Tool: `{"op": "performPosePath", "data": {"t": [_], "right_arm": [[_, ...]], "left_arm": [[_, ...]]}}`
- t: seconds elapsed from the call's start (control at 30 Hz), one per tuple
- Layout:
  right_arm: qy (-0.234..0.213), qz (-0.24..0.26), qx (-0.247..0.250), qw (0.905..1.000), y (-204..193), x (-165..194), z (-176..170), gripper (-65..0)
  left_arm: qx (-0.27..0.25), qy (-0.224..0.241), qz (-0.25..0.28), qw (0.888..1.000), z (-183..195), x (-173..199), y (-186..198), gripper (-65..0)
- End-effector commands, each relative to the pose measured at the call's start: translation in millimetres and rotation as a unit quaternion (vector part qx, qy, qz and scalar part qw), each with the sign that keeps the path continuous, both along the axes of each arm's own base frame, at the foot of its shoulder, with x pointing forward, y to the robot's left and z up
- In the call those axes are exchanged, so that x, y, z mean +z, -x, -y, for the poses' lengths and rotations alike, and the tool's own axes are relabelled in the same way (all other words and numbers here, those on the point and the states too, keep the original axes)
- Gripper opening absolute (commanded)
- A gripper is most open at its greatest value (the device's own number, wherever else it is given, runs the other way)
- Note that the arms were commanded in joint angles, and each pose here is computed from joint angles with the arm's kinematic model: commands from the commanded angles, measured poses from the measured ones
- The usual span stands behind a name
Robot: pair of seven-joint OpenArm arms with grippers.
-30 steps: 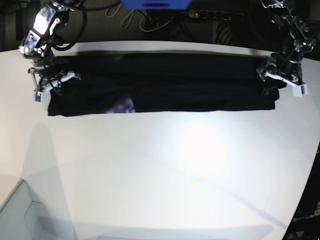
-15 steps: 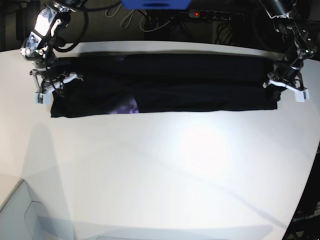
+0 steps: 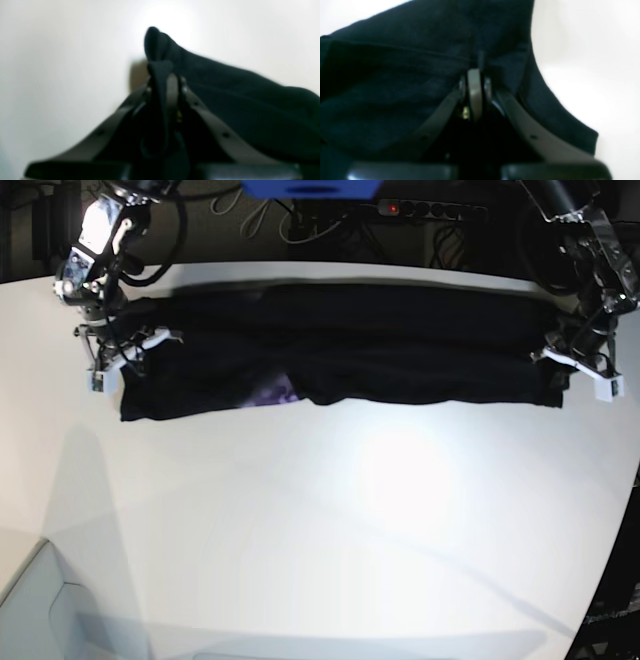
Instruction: Layout the t-shirt on the table in an organized manner, then fold the t-shirt properly
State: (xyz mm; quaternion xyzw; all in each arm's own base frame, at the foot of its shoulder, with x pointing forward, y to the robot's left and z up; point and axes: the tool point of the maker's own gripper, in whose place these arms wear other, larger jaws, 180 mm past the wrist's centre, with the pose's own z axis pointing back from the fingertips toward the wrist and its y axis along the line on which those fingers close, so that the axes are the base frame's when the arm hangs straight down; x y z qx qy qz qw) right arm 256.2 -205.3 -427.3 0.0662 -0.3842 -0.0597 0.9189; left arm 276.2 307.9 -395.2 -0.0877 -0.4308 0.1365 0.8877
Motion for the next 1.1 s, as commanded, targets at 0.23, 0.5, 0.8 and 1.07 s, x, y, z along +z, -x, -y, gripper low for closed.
{"op": "performPosePath", "data": {"t": [0.23, 0.5, 0.8, 1.07], "right_arm": [[-0.007, -0.004, 0.002, 1.0000, -2, 0, -8, -65.0], [-0.035, -0.027, 0.012, 0.9989, 1, -20, -27, -65.0], [-0.038, -0.028, 0.012, 0.9988, 1, -21, -29, -65.0], [-0.039, -0.028, 0.011, 0.9988, 1, -21, -30, -65.0]], "left_arm": [[-0.042, -0.055, 0.077, 0.995, 18, 74, -25, -64.9], [-0.103, -0.042, 0.052, 0.992, 106, 67, -26, -64.9], [-0.141, -0.180, 0.010, 0.973, 172, 56, -19, -64.9], [-0.243, -0.172, 0.033, 0.954, 247, 53, -15, -64.9]]}}
